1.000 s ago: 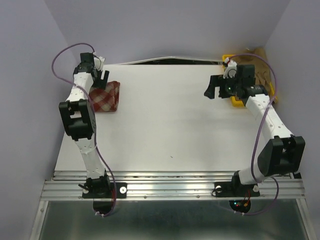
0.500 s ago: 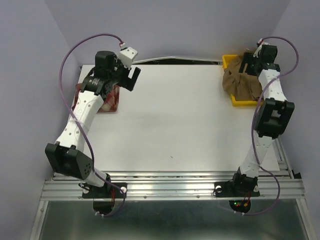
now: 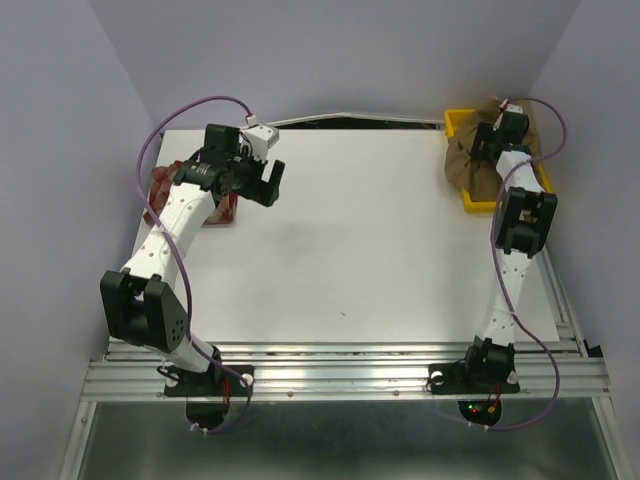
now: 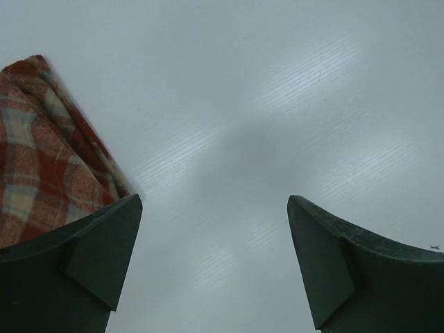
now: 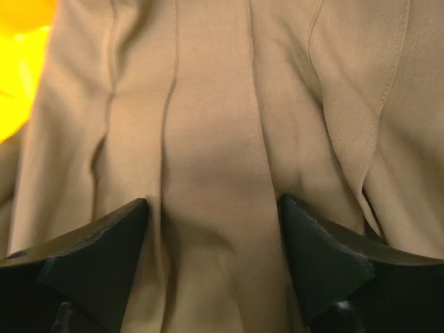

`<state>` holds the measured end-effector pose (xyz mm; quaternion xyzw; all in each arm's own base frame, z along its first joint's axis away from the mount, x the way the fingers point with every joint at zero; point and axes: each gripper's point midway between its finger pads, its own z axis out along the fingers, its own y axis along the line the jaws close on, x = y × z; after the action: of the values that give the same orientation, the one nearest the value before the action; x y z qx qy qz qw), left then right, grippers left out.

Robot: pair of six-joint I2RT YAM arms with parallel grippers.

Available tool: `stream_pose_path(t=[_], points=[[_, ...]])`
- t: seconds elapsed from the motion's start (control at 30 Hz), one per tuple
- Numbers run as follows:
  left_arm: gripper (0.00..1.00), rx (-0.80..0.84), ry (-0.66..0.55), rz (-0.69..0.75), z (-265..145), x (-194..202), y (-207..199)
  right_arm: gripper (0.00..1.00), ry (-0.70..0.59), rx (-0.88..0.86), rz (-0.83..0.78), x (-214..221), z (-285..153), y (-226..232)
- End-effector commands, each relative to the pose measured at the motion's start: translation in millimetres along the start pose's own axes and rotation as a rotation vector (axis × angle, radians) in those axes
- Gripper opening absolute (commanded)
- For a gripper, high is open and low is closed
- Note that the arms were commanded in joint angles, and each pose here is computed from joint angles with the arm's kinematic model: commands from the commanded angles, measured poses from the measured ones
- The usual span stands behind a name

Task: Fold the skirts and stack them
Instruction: Grab the skirt from the pile, then move the skirt to the center of the board

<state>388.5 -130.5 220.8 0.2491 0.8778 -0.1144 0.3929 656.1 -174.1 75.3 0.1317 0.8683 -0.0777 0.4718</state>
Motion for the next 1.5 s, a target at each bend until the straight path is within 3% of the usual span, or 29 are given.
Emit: stream_pose_path(t=[0.0,0.03,0.1,0.13,0.27,0.4,0.5,0.73,0.83,0.93,1.03,1.13,1.27,1.3,1.4,1.43,1.47], points=[[0.99,-0.001,-0.040,-0.016,-13,-11,-3,0.76,-0.112,0.028,-0.029,-25,11,-4],[0.99,0.000,-0.034,-0.018,-13,-11,-3,0.59,-0.105,0.025,-0.036,-22,13,-4],[0.98,-0.005,-0.036,-0.017,-14,-14,-2,0.41,-0.110,0.026,-0.046,-25,11,-4],[0.99,-0.008,-0.040,-0.015,-15,-15,-2,0.22,-0.119,0.025,-0.049,-30,8,-4],[0.99,-0.019,-0.056,-0.004,-19,-18,0,0.01,-0.242,0.002,-0.033,-98,-37,-6],[0.99,-0.013,-0.072,-0.008,-21,-19,-3,0.01,-0.427,-0.108,-0.001,-189,-119,12],[0.99,-0.024,-0.078,-0.012,-21,-16,-1,0.01,-0.611,-0.211,0.054,-262,-214,25],[0.99,-0.044,-0.122,-0.019,-29,-23,0,0.01,-0.882,-0.444,0.087,-337,-363,54],[0.99,-0.077,-0.141,-0.028,-36,-28,5,0.01,-1.018,-0.631,0.099,-360,-446,75],[0.99,-0.100,-0.160,-0.046,-41,-31,10,0.01,-1.050,-0.830,0.115,-361,-512,95],[0.99,-0.130,-0.185,-0.071,-50,-33,20,0.01,-1.055,-0.994,0.102,-351,-563,121],[0.99,-0.138,-0.229,-0.105,-62,-35,32,0.01,-0.990,-1.131,0.104,-331,-587,145],[0.99,-0.093,-0.272,-0.126,-75,-34,37,0.01,-0.789,-1.235,0.113,-285,-564,173],[0.99,-0.095,-0.273,-0.130,-77,-31,43,0.01,-0.661,-1.248,0.142,-257,-531,184],[0.99,-0.044,-0.263,-0.096,-76,-24,37,0.01,-0.462,-1.269,0.130,-195,-493,195],[0.99,-0.036,-0.258,-0.088,-75,-22,36,0.01,-0.314,-1.278,0.143,-147,-460,200],[0.99,-0.015,-0.254,-0.073,-74,-17,31,0.01,-0.252,-1.255,0.095,-115,-439,200]])
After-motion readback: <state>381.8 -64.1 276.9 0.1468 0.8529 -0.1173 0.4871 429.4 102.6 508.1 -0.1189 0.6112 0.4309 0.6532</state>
